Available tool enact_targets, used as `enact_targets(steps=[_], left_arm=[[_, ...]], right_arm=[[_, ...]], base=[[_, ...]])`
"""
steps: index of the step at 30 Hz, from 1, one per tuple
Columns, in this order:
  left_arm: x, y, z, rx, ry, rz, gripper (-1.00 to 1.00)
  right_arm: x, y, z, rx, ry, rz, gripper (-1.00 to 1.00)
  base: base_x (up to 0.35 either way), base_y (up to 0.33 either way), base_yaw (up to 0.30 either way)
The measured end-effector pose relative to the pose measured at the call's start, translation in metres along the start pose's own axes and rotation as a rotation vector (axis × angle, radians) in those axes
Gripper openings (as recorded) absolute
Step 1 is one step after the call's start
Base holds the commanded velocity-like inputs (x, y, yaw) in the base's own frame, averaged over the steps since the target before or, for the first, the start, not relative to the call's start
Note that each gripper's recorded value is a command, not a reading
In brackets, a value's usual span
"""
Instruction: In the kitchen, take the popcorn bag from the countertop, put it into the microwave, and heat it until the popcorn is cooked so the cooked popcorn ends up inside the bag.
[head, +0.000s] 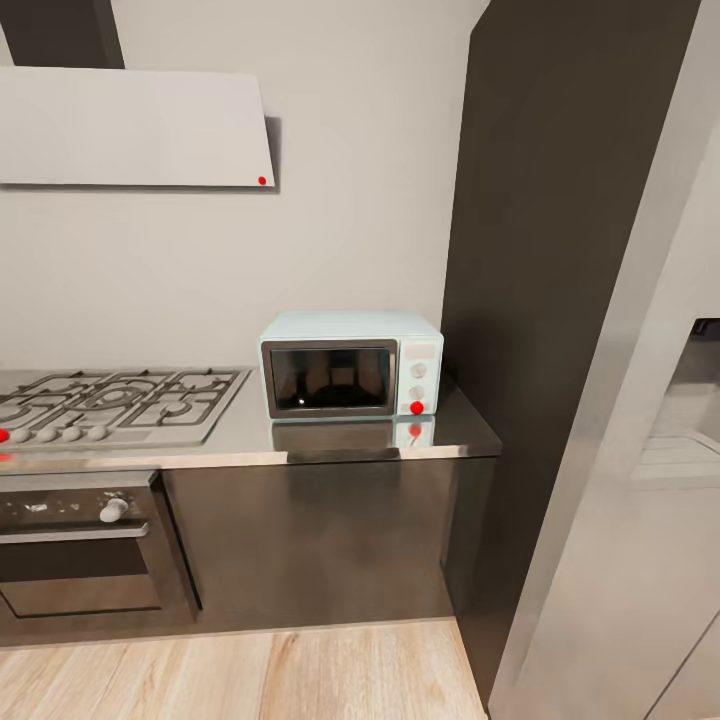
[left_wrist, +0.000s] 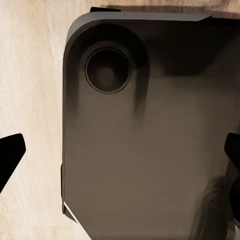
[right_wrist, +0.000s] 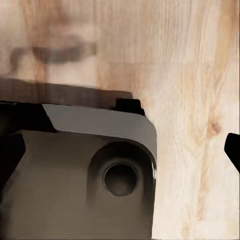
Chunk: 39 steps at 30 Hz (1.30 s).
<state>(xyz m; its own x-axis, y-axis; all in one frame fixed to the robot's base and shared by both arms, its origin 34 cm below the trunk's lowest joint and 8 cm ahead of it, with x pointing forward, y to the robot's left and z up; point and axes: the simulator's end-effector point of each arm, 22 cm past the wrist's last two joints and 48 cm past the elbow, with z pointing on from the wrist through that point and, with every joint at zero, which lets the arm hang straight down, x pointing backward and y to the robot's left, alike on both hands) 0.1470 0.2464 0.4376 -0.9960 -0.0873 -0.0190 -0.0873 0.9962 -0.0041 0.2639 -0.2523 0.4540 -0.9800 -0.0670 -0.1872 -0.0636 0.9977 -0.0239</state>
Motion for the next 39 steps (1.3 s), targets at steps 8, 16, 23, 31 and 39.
enact_targets(steps=[8, 16, 23, 31, 39], left_arm=[[0.000, 0.000, 0.000, 0.001, 0.000, 0.001, 1.00], [0.001, 0.001, 0.000, -0.001, 0.002, 0.000, 1.00], [0.001, 0.001, 0.000, -0.001, 0.002, 0.000, 1.00], [0.001, 0.001, 0.000, -0.001, 0.002, 0.000, 1.00], [0.001, 0.001, 0.000, 0.000, 0.002, 0.001, 1.00]], right_arm=[[-0.232, 0.028, -0.111, -0.003, -0.264, -0.128, 1.00], [-0.360, 0.082, -0.254, -0.070, -0.630, -0.128, 1.00], [-0.489, 0.084, -0.368, -0.027, -0.911, -0.090, 1.00], [-0.561, 0.048, -0.473, 0.140, -1.143, 0.043, 1.00], [-0.575, 0.047, -0.505, 0.135, -1.278, 0.081, 1.00]], base=[[0.000, 0.000, 0.000], [0.000, 0.000, 0.000], [0.000, 0.000, 0.000], [0.000, 0.000, 0.000], [0.000, 0.000, 0.000]])
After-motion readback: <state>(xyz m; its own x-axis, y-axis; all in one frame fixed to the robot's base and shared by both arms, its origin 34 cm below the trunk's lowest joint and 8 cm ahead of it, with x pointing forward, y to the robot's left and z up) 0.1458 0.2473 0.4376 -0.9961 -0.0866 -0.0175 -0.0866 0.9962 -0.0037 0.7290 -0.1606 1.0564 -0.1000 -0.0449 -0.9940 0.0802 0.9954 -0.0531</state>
